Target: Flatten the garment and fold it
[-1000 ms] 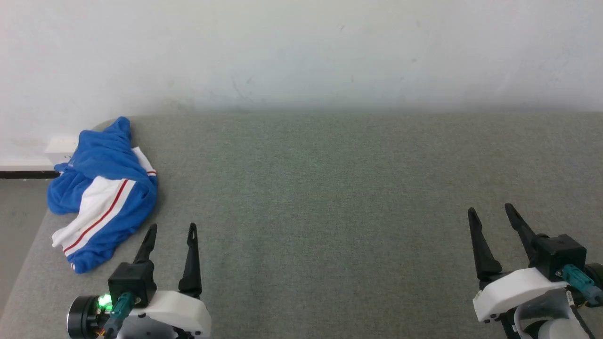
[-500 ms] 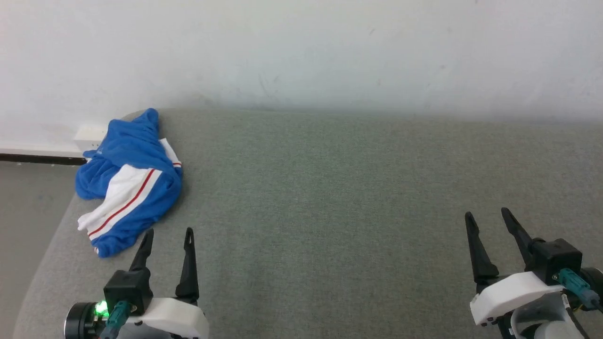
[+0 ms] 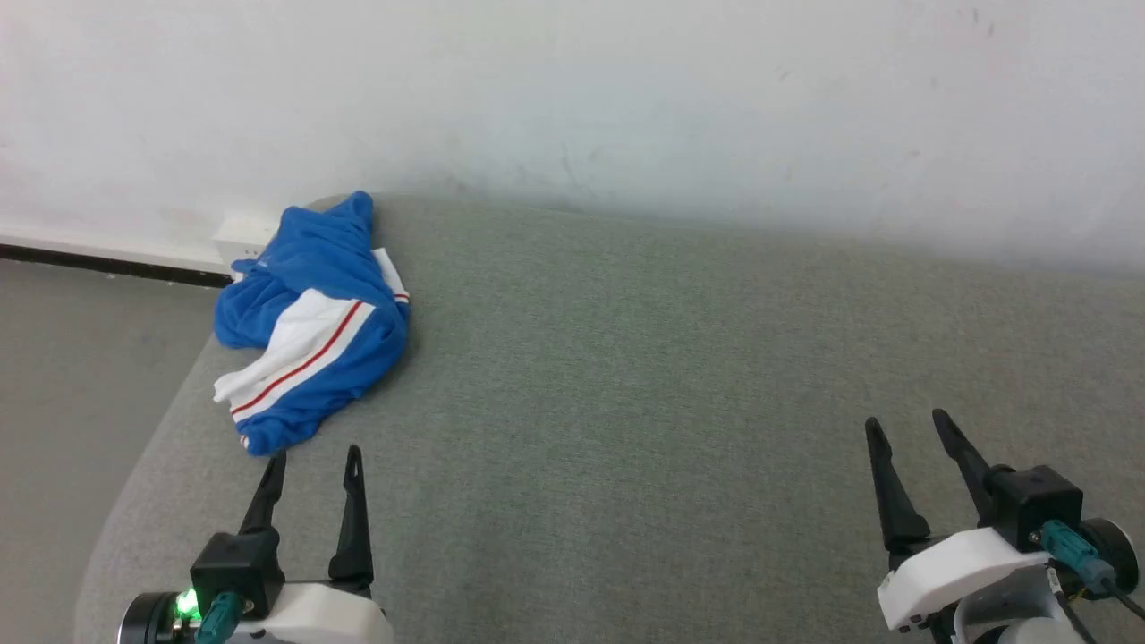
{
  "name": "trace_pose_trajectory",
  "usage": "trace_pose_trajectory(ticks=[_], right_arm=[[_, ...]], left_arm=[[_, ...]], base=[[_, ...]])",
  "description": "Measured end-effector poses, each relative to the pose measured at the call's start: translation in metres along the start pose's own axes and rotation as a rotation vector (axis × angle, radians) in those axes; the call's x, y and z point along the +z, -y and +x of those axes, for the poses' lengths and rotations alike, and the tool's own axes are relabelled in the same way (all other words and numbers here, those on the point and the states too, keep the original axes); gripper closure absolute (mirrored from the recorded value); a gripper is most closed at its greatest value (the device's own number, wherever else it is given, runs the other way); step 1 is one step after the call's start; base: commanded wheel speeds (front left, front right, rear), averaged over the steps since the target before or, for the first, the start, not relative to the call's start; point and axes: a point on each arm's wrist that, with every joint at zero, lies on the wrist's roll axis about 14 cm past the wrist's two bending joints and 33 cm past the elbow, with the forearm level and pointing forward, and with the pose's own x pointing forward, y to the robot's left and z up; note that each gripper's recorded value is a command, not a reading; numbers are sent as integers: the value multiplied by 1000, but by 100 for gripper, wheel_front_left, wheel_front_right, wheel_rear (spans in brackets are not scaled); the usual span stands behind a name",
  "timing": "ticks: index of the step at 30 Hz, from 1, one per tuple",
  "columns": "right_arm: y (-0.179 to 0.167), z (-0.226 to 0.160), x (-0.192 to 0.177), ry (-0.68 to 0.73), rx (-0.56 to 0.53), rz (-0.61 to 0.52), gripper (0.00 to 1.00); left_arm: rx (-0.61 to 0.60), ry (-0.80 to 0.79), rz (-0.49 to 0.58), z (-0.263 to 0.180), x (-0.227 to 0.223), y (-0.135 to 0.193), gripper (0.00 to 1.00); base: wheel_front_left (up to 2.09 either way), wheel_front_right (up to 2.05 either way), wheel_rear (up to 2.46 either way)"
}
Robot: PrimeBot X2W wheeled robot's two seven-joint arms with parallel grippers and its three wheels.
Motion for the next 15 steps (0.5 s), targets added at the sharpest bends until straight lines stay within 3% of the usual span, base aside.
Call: trace_pose_trajectory(ticks=[15], right_arm=[[-40,13,-6,-6,118,20,0]], left_arm=[[121,9,-11,-33,-3,-38,0]], base=[[0,0,0]])
